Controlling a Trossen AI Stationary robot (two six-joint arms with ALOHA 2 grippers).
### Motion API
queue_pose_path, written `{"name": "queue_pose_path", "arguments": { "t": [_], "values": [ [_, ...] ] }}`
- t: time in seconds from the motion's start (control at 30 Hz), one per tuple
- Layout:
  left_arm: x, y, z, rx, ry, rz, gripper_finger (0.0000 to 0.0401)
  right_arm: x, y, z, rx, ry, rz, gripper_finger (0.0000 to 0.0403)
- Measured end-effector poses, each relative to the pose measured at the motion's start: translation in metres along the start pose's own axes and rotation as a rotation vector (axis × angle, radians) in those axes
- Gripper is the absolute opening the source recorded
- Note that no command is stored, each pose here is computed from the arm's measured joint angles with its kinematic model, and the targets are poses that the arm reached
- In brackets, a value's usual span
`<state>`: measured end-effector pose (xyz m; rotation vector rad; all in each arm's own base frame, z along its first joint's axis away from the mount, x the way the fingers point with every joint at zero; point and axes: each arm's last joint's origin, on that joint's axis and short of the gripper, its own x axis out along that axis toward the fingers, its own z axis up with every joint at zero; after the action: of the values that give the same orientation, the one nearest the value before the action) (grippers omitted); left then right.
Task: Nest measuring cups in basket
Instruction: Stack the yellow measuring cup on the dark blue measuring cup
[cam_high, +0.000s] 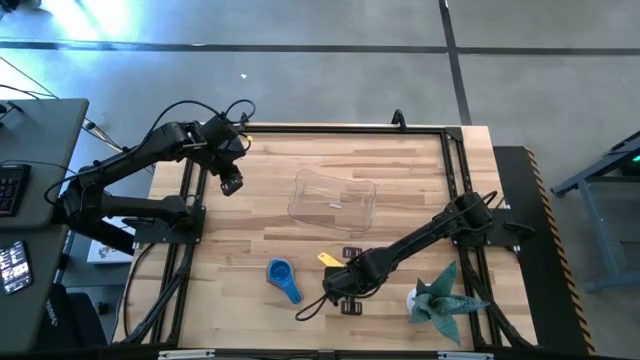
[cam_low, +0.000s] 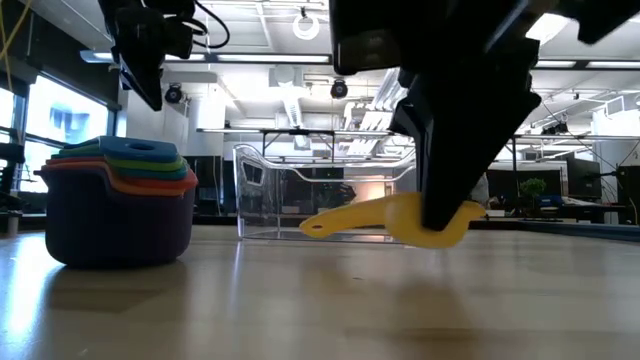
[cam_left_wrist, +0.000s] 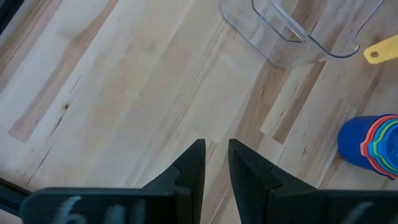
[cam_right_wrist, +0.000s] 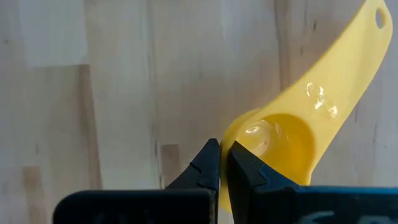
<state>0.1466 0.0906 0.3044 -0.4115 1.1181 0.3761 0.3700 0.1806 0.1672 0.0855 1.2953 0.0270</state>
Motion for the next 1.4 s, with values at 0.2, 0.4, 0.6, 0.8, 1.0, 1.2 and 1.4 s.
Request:
{"name": "queue_pose_path", "arguments": {
  "t": [0.2, 0.4, 0.6, 0.8, 1.0, 1.2, 1.4],
  "values": [
    [0.0001, 0.0000, 0.0000, 0.001, 0.000, 0.000, 0.0060, 0.0019, 0.0017, -0.0004, -0.001, 0.023, 0.047, 0.0014],
    [0.0001, 0.0000, 0.0001, 0.001, 0.000, 0.000, 0.0060, 0.0019, 0.0021, -0.0006, -0.019, 0.030, 0.063, 0.0025],
    [0.0001, 0.0000, 0.0001, 0.001, 0.000, 0.000, 0.0060, 0.0019, 0.0007, 0.0001, -0.013, 0.049, 0.098, 0.0027],
    [0.0001, 0.0000, 0.0001, 0.001, 0.000, 0.000, 0.0060, 0.0020, 0.0002, 0.0004, -0.017, 0.053, 0.106, 0.0028],
    [0.0000, 0.0000, 0.0001, 0.011, 0.000, 0.000, 0.0060, 0.0020, 0.0002, 0.0003, -0.009, 0.054, 0.105, 0.0028],
    [0.0001, 0.0000, 0.0001, 0.027, 0.000, 0.000, 0.0060, 0.0019, 0.0006, -0.0004, 0.017, 0.070, 0.123, 0.0028],
    [0.0001, 0.0000, 0.0001, 0.028, 0.000, 0.000, 0.0060, 0.0017, 0.0015, -0.0009, 0.061, 0.093, 0.158, 0.0038]
  ]
}}
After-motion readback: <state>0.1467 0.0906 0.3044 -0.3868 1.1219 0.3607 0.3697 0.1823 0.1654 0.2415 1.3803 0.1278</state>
